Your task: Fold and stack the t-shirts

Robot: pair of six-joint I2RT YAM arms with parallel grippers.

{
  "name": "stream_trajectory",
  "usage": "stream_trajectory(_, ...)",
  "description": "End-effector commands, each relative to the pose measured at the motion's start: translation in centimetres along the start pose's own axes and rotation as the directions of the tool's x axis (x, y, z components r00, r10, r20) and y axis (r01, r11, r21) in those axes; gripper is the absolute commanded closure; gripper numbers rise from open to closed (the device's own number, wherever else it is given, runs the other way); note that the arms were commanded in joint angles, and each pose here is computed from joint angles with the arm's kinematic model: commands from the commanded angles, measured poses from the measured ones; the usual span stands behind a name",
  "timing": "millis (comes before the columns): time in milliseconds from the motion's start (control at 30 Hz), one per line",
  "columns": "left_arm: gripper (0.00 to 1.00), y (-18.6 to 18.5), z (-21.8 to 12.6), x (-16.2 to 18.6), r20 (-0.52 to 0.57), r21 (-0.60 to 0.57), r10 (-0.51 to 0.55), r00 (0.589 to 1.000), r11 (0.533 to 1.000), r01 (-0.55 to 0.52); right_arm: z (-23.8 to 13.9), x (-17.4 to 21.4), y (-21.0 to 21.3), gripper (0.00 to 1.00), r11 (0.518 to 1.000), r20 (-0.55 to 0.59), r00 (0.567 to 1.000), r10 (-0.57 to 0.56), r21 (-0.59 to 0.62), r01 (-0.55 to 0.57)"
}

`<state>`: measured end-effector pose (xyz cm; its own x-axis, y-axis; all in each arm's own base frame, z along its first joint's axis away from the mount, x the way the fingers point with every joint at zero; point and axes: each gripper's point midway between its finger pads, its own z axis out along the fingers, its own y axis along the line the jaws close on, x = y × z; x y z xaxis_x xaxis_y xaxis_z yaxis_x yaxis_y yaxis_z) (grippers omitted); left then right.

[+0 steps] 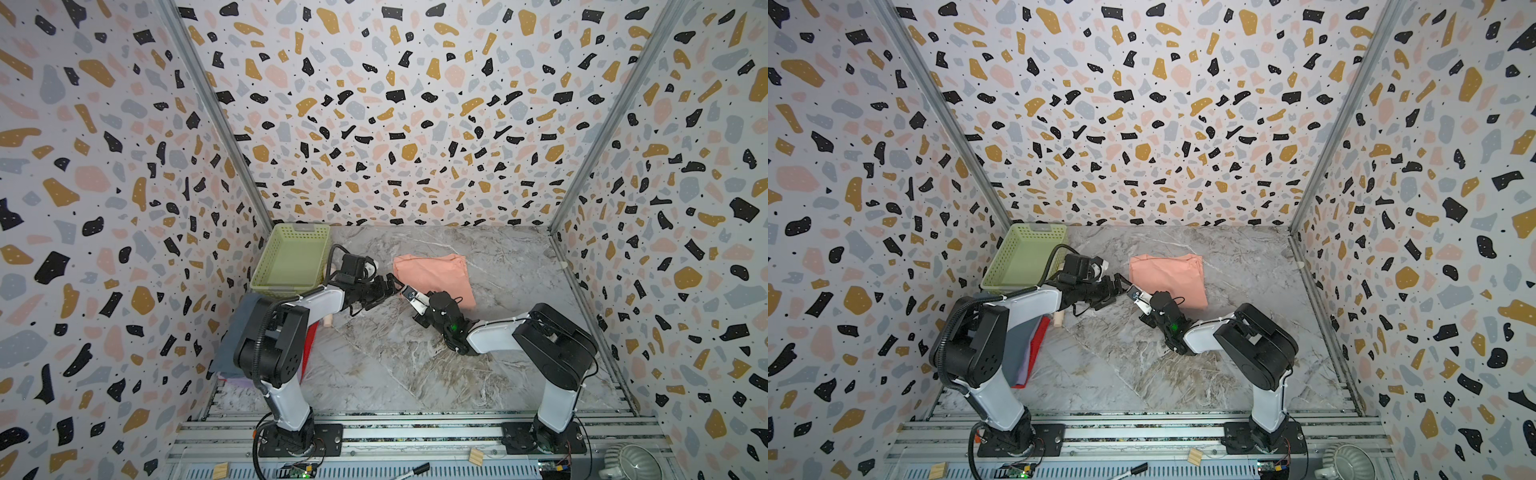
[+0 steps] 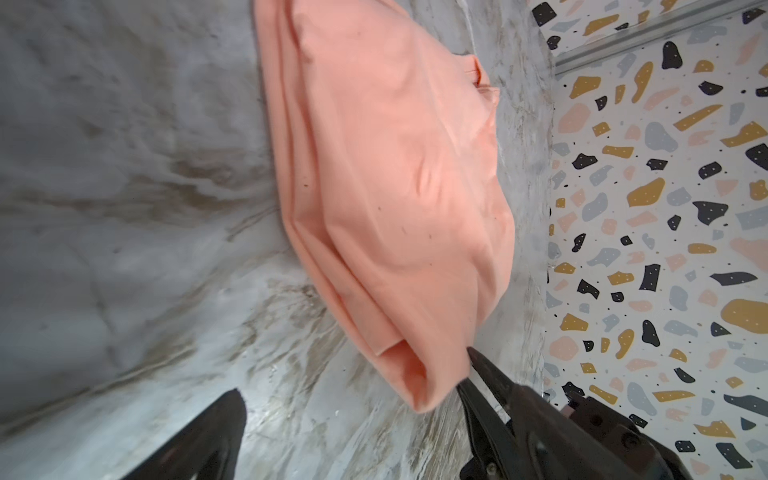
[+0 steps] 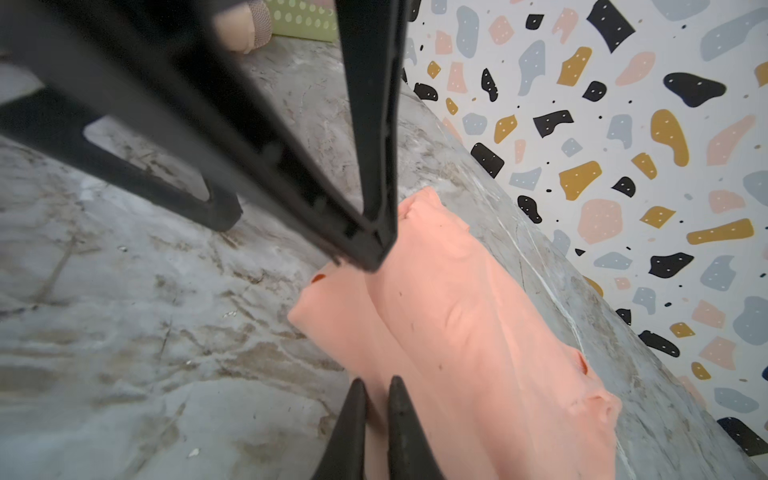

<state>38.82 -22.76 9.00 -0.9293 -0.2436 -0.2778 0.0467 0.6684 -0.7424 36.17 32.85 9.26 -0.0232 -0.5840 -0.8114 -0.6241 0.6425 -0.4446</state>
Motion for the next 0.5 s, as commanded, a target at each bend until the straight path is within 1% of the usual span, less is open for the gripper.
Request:
stream_trajectory(0,0.00,-1.4,0.4,-0.9,0.007,0.063,0.002,1.000,0.998,-0.002,-1.3,-1.3,-0.4,0.94,0.999,0.031,0.998,0.054,-0.006,-0.053)
stream_trajectory(100,0.00,-1.5,1.4,-1.2,-0.014,0.101,-0.047,0.999,0.994,0.048,-2.1,-1.4,-0.4,0.96,0.997,0.042,0.996,0.073,-0.010,-0.073)
stream_trajectory(233,0.00,-1.8,2.5,-1.1,-0.044,0.181,-0.153,0.987,0.971,0.159,-3.3,-2.0,-1.0,0.96,0.995,0.067,0.993,0.098,0.004,-0.098)
stream_trajectory(367,0.00,-1.5,2.6,-0.3,-0.071,0.198,-0.198,0.978,0.958,0.209,-4.3,-3.7,-2.0,0.97,0.993,0.120,0.986,0.114,0.018,-0.117)
stream_trajectory(467,0.00,-1.9,2.7,-0.1,-0.080,0.228,-0.234,0.969,0.942,0.247,-4.9,-5.1,-2.3,0.97,0.992,0.160,0.980,0.122,0.005,-0.125)
